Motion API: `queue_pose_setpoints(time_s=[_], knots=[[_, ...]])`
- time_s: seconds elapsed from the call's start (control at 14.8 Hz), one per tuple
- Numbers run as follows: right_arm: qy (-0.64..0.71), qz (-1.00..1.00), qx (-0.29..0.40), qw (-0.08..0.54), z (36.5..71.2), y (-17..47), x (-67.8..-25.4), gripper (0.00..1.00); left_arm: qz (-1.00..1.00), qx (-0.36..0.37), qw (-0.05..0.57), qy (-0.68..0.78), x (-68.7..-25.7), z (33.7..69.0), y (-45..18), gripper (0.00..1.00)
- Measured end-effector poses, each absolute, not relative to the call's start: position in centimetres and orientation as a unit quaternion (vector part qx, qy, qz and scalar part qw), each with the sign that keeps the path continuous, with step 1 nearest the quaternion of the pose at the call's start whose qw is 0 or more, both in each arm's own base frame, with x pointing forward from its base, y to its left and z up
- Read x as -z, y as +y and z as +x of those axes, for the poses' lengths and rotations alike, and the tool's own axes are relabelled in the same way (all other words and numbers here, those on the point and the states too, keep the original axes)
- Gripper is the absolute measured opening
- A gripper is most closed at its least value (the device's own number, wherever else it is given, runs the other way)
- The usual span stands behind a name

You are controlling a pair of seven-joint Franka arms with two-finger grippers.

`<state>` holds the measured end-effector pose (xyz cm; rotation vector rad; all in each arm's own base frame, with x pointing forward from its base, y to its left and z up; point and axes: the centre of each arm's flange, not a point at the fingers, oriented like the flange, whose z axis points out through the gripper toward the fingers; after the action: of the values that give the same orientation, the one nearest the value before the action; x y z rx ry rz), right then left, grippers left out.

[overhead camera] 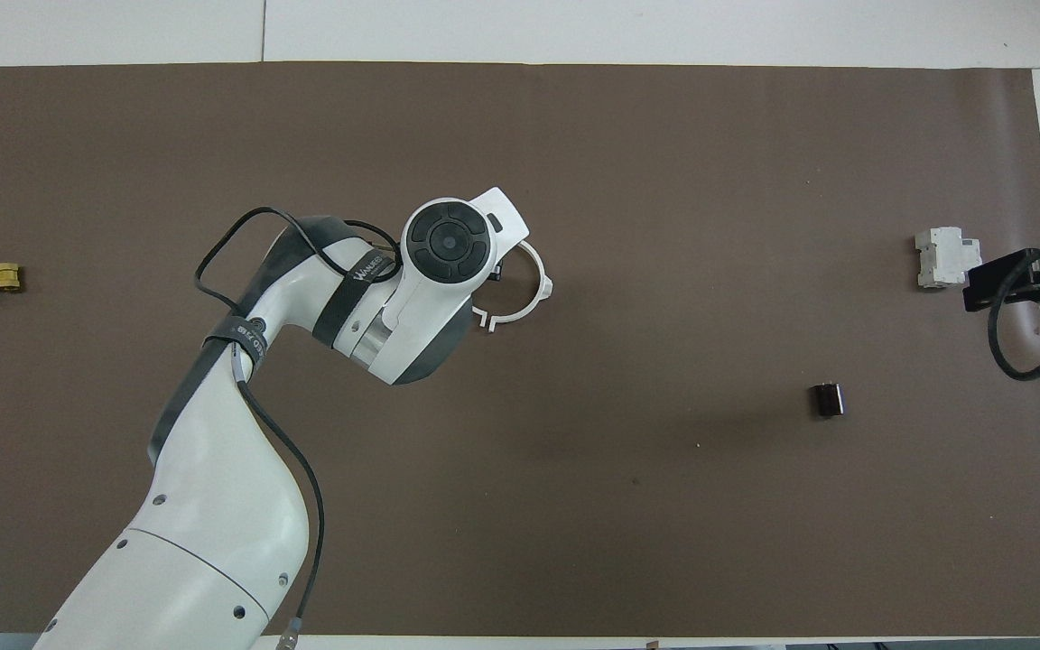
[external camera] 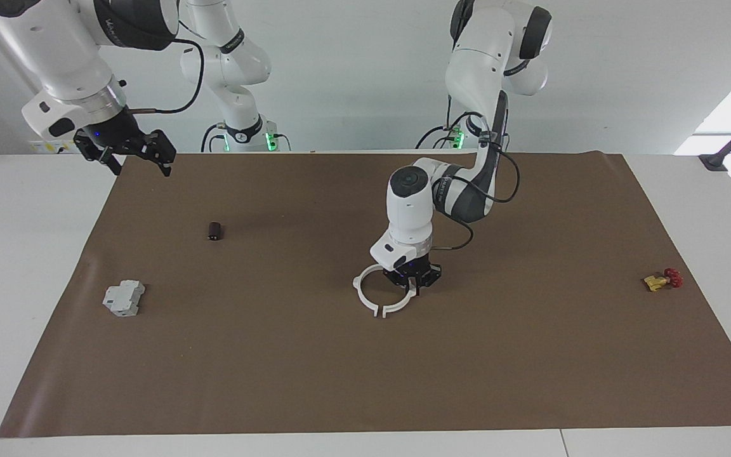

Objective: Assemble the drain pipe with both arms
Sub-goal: 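Release the ring with the left gripper while the right gripper withdraws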

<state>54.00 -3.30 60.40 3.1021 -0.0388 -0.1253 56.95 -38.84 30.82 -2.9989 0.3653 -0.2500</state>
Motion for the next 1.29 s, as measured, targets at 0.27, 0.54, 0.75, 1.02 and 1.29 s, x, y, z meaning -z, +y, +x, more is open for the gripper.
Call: queue_pose_setpoints(time_s=[0.27, 0.54, 0.75, 1.02, 1.29], knots=[[-0.019, 0.999, 0.039, 0.018, 54.0, -4.0, -60.3, 1.00, -0.987, 0.082, 0.055, 0.123, -30.8, 56.8, -39.0, 0.21], [-0.027, 0.999, 0.040, 0.018, 54.0, -4.9, -60.2, 1.00, -0.987, 0.083, 0.054, 0.124, -30.8, 56.8, -39.1, 0.21], [-0.027, 0.999, 0.042, 0.017, 54.1, -4.9, -60.1, 1.00, -0.987, 0.083, 0.054, 0.125, -30.8, 56.7, -39.2, 0.21], [-0.027, 0.999, 0.042, 0.017, 54.1, -4.9, -60.0, 1.00, -0.987, 0.084, 0.051, 0.129, -30.7, 56.5, -39.5, 0.21], [-0.026, 0.999, 0.042, 0.017, 54.1, -4.9, -60.0, 1.00, -0.986, 0.084, 0.051, 0.131, -30.7, 56.4, -39.6, 0.21]])
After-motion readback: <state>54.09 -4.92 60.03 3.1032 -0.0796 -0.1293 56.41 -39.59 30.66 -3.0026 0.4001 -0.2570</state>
